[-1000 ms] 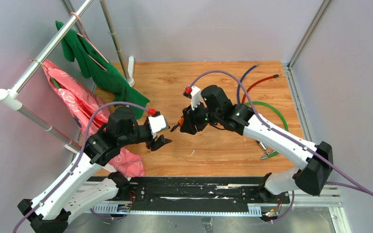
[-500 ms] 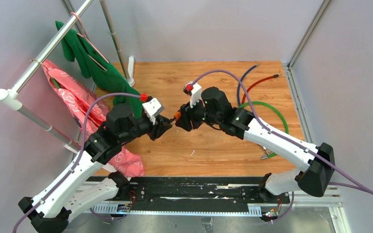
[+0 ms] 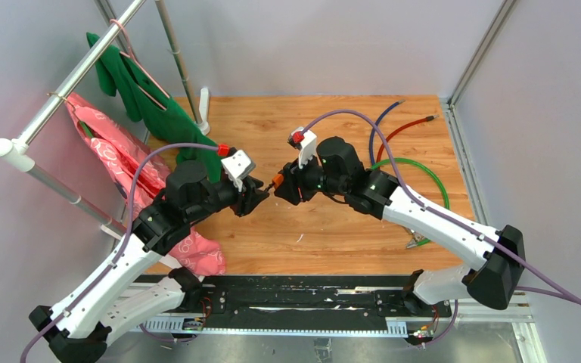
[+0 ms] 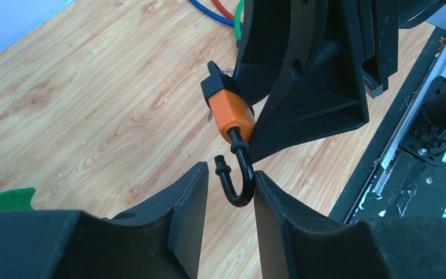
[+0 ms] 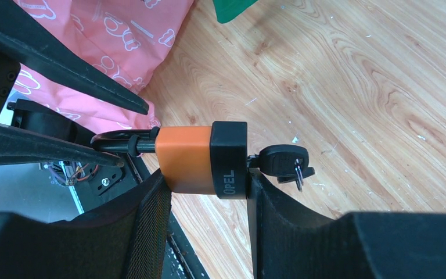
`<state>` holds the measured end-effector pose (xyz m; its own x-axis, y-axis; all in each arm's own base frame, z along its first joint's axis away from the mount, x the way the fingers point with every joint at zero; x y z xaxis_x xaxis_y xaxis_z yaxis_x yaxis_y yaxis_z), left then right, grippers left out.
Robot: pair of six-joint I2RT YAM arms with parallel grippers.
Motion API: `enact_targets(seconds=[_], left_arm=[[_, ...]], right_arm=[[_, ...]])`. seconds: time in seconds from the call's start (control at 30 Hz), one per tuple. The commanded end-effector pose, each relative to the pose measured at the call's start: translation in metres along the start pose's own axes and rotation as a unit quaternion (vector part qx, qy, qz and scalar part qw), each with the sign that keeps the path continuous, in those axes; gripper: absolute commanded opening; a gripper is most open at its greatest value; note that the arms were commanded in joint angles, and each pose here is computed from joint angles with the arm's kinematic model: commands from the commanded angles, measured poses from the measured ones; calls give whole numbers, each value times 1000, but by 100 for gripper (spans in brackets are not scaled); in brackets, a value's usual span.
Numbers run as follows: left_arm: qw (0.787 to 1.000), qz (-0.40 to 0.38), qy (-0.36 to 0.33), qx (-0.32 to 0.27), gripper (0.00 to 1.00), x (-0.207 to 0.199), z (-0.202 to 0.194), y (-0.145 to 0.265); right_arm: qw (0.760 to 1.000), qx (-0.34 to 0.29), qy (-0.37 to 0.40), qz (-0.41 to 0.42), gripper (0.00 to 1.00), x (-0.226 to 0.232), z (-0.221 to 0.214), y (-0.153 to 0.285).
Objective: Lock with the key
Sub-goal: Pick up the lock from the center of the board.
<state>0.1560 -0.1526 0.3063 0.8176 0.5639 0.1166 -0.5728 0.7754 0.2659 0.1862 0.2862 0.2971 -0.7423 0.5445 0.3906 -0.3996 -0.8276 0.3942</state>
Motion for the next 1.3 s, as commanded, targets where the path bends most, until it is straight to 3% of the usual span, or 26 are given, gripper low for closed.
enact_targets(seconds=[0.0,0.1,0.2,0.33,0.5,0.53,0.57,0.6,0.67,0.77,1.03,1.27], left_arm=[[1000,6,-9,2,44,2,-3,-4],[1000,11,-10,4,37,3,-5,-5],[1000,-1,-10,-4,17,1,-2,-5],[999,-30,-7,-14,0,-6,-1,-5],[999,-31,16,-28,0,-8,2,-5],[999,-30,15,-34,0,-8,5,-4],[999,-29,14,-40,0,-8,7,-2],[999,-29,11,-45,0,-8,9,-2],[998,-30,5,-47,0,-7,10,0],[999,-30,5,-31,0,-8,2,-1],[996,-64,-59,-21,0,-11,-7,4],[978,-182,-85,-54,0,-32,9,18]], right_arm=[[999,-39,12,20,0,12,13,8],[999,-41,13,20,0,12,14,9],[999,-41,14,20,0,12,13,8],[999,-40,16,21,0,12,13,7],[998,-40,31,37,2,13,12,5],[997,-39,41,44,12,13,11,5],[997,-37,50,48,32,13,10,6],[996,-36,59,50,42,12,8,6],[995,-36,74,50,58,9,4,7],[994,-25,93,46,72,2,-5,7],[988,11,144,62,82,-12,-21,42],[958,-2,197,207,85,-7,-30,54]])
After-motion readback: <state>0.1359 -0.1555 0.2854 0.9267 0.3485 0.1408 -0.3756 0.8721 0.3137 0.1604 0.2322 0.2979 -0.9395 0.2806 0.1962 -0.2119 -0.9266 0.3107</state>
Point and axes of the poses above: each gripper's point midway between its finger pads, its own y axis back along the fingers, its own x axis along the line the jaws close on, z = x × y, the point moved 8 cm from there along y, back along the fingers, and after that the axes turned 8 degrees about -y, right-handed, at the moved point
